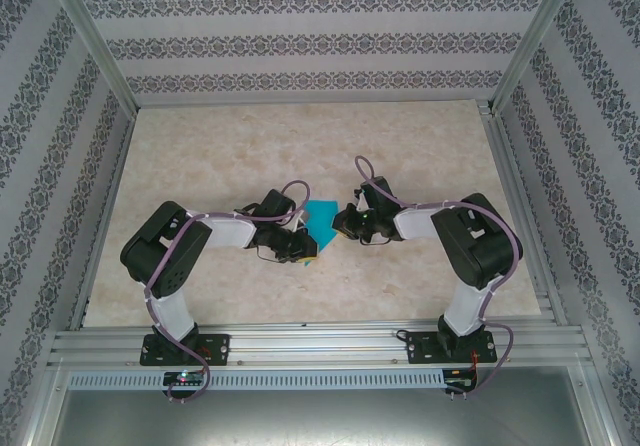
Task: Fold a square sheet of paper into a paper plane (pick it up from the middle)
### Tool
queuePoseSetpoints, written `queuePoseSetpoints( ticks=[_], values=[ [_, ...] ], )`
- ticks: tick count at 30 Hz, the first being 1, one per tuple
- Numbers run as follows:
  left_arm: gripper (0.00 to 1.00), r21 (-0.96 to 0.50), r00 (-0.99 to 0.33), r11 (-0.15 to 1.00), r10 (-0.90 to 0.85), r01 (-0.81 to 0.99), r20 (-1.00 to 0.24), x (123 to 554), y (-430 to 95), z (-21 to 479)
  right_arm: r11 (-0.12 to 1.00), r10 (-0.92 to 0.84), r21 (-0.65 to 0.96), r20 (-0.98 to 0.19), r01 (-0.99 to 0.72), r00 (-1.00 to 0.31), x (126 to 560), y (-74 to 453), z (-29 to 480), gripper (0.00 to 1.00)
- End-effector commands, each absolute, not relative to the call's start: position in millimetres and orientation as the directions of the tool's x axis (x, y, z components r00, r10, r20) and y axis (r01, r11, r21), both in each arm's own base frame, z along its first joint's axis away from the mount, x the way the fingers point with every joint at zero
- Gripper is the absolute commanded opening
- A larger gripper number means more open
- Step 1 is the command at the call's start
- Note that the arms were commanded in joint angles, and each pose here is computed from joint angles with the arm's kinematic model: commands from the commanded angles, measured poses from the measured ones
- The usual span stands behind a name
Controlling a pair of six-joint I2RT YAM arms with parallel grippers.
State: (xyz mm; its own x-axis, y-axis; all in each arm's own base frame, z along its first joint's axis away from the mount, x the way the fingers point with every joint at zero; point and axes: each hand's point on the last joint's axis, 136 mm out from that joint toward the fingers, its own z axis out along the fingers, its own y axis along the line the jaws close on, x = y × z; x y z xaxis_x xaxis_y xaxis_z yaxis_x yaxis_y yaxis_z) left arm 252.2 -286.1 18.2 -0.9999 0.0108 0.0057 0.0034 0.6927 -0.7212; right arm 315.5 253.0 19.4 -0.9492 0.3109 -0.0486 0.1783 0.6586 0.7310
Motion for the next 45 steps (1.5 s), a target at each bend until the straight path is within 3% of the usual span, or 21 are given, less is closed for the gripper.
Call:
queuePoseSetpoints(
  ticks=[1,5,14,20,27,34,45],
  values=[
    [0.15,-0.629,-0.996,0.775,-0.005,-0.057,0.084,233.5,-261.2,-8.0,0.67,0.289,0.735,-0.122,0.11,-0.949,318.4,257.9,46.9,0.1],
    [0.14,-0.626,-0.998,0.779,0.008,-0.035,0.066,238.8,-263.0,-4.2,0.67,0.249,0.74,-0.157,0.053,-0.956,310.2,265.8,60.1,0.06],
    [0.14,-0.626,-0.998,0.78,0.013,-0.028,0.06,242.4,-265.2,-2.4,0.65,0.207,0.757,-0.087,0.071,-0.975,292.5,297.1,30.3,0.03],
    [0.13,-0.615,-0.998,0.788,0.019,-0.024,0.064,239.3,-262.0,-4.0,0.703,0.256,0.696,-0.056,0.146,-0.965,293.6,276.9,-7.1,0.03],
    [0.12,-0.601,-0.998,0.799,0.026,-0.019,0.066,235.2,-257.6,-7.3,0.718,0.327,0.669,-0.084,0.19,-0.941,313.1,239.2,-15.6,0.05],
    [0.11,-0.602,-0.997,0.799,0.038,-0.009,0.065,232.4,-256.5,-8.1,0.698,0.355,0.695,-0.125,0.174,-0.926,331.9,223.9,-6.6,0.06],
    [0.12,-0.612,-0.996,0.791,0.07,0.018,0.06,232.0,-259.1,-3.6,0.635,0.277,0.772,-0.199,0.023,-0.94,333.2,260.0,53.1,0.09]
  ],
)
